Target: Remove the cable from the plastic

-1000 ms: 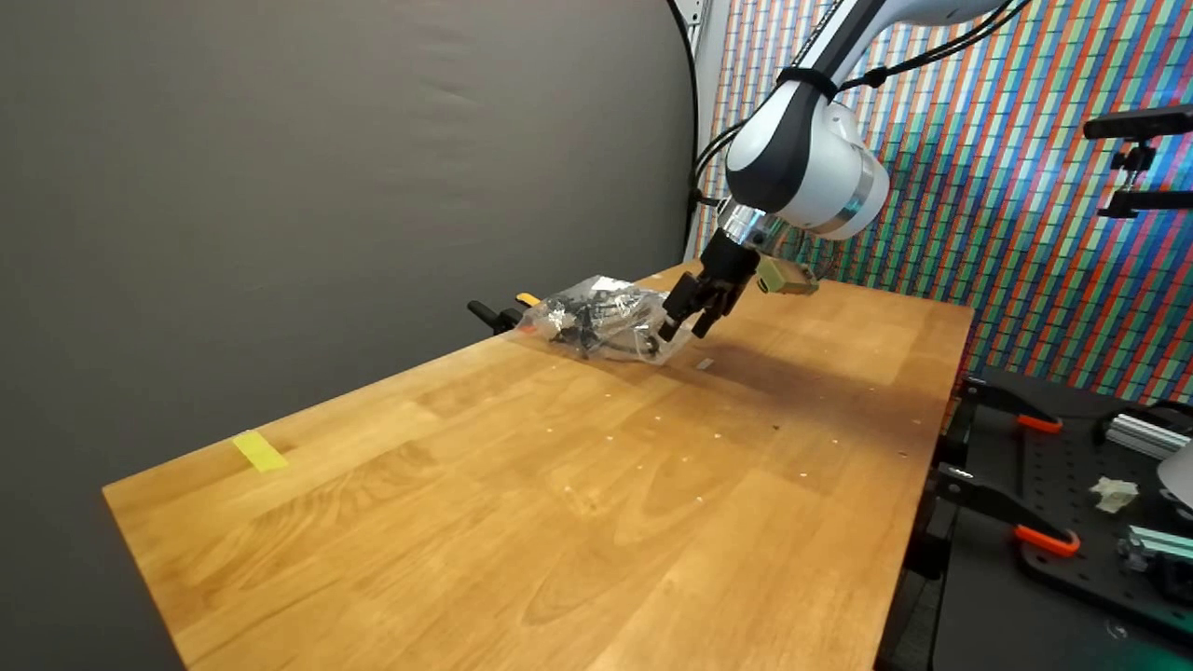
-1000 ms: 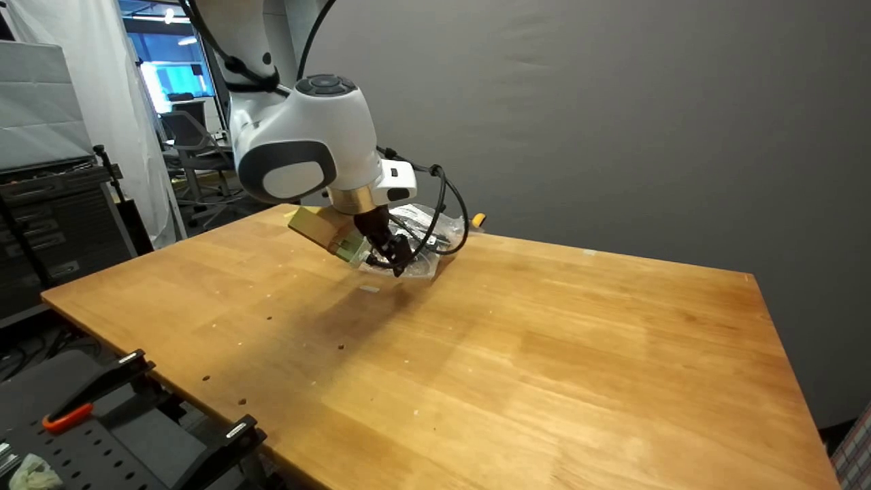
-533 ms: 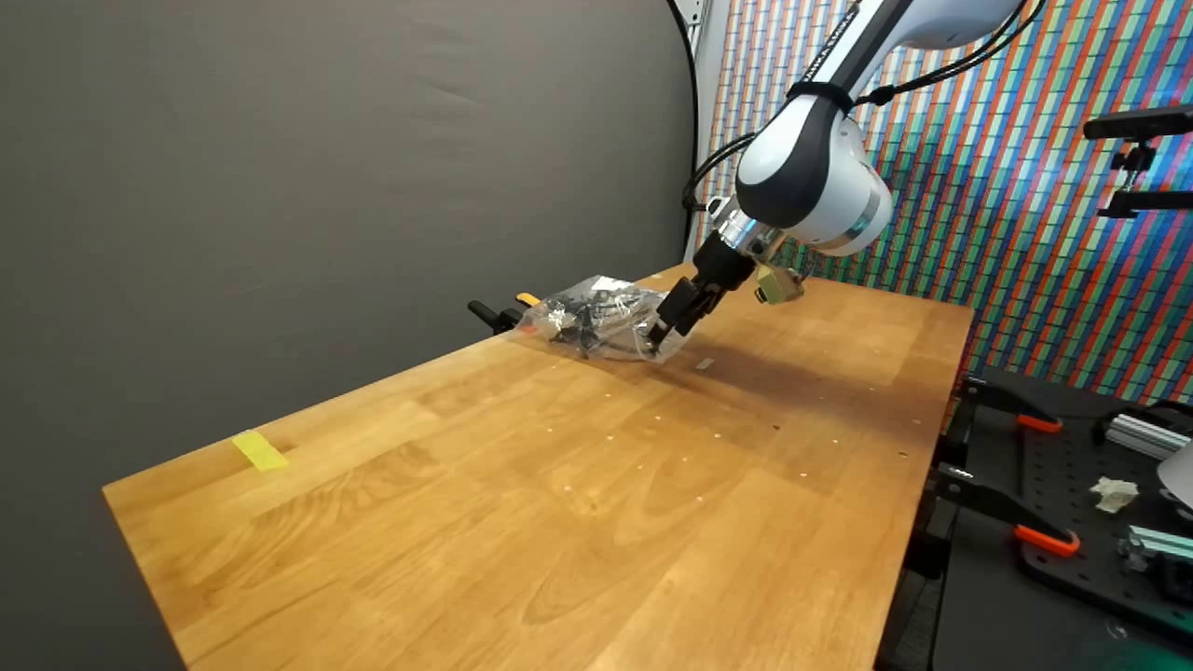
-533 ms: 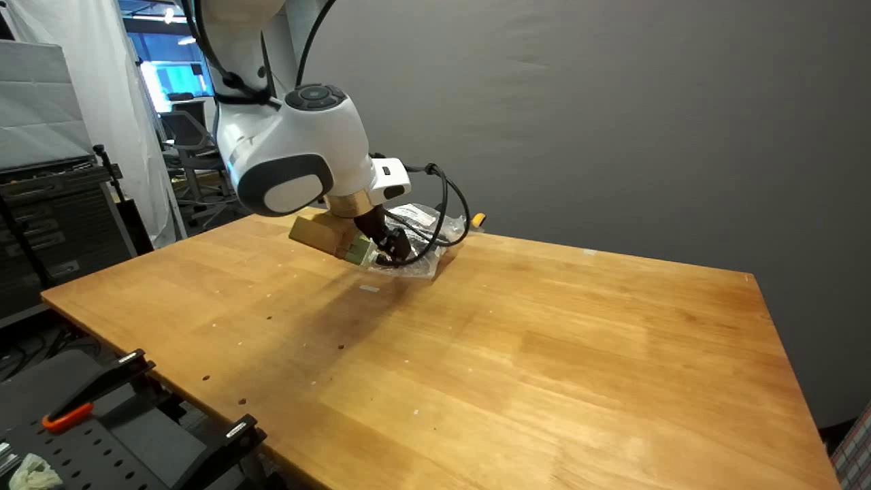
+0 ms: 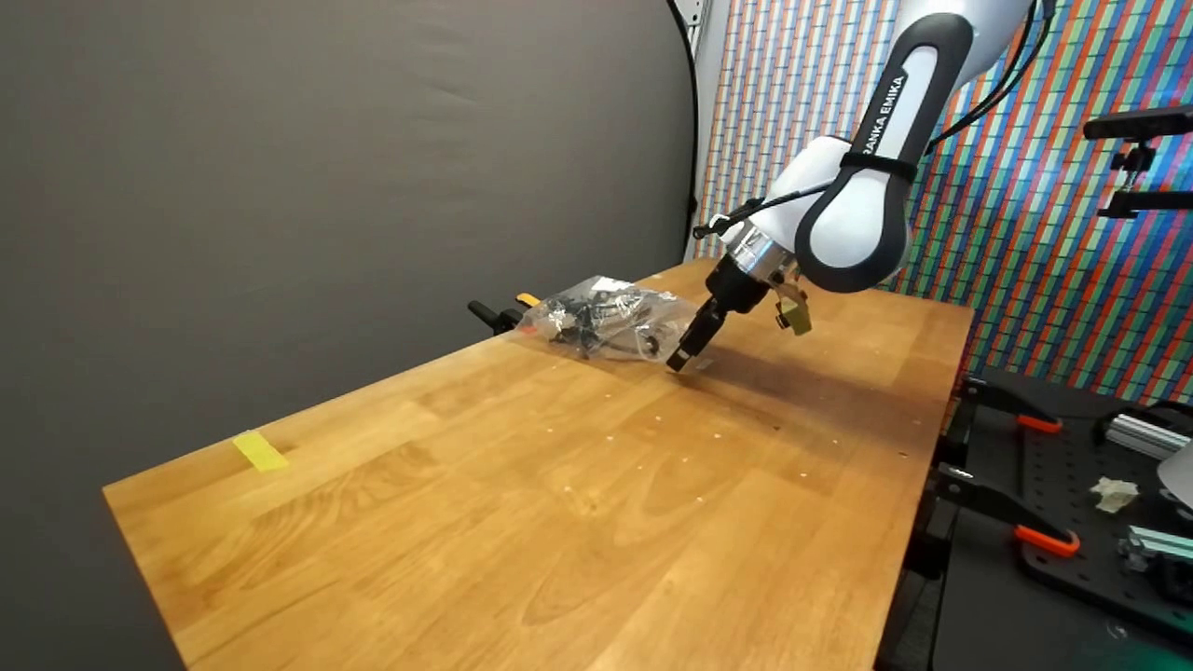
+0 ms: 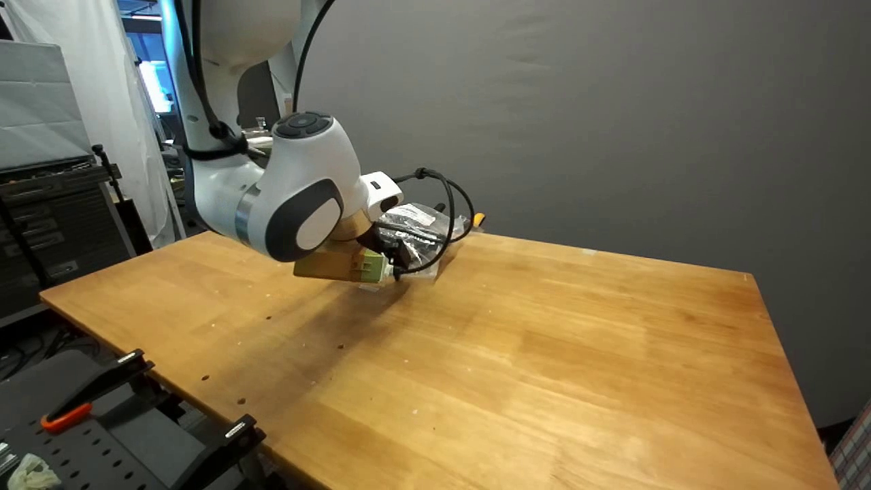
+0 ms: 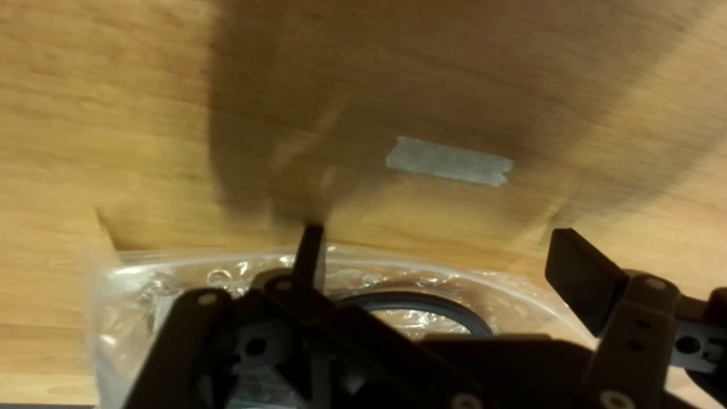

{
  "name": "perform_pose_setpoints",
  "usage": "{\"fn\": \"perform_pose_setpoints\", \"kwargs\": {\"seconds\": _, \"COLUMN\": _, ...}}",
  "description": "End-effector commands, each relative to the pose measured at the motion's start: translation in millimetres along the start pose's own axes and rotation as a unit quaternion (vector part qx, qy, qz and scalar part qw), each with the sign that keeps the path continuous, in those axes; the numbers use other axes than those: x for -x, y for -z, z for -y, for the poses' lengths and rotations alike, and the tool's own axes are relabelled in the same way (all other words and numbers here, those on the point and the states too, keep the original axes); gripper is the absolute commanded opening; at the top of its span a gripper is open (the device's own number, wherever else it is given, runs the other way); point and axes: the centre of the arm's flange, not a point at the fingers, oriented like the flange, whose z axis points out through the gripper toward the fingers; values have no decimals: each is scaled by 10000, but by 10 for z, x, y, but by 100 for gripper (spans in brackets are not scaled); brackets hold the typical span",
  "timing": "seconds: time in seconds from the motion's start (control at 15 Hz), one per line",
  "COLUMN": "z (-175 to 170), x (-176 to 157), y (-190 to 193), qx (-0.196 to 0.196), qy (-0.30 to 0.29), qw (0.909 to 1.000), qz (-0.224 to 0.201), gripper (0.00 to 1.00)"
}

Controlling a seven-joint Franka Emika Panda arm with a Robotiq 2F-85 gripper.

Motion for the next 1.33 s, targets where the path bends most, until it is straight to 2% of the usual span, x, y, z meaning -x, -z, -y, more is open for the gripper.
{"fn": "perform_pose_setpoints", "kwargs": {"seconds": 0.0, "z": 52, "x": -66, "y": 62, "qx": 240, "qy": 385, "qw": 9984, "qz": -345, "gripper": 100}}
{"fn": "perform_pose_setpoints", "kwargs": {"seconds": 0.6, "z": 247, "x": -276, "y": 285, "qx": 309, "qy": 801, "qw": 9916, "qz": -966, "gripper": 100}}
{"fn": "perform_pose_setpoints", "kwargs": {"seconds": 1.27, "z": 100, "x": -312, "y": 216, "qx": 488, "qy": 998, "qw": 9866, "qz": -1196, "gripper": 100}}
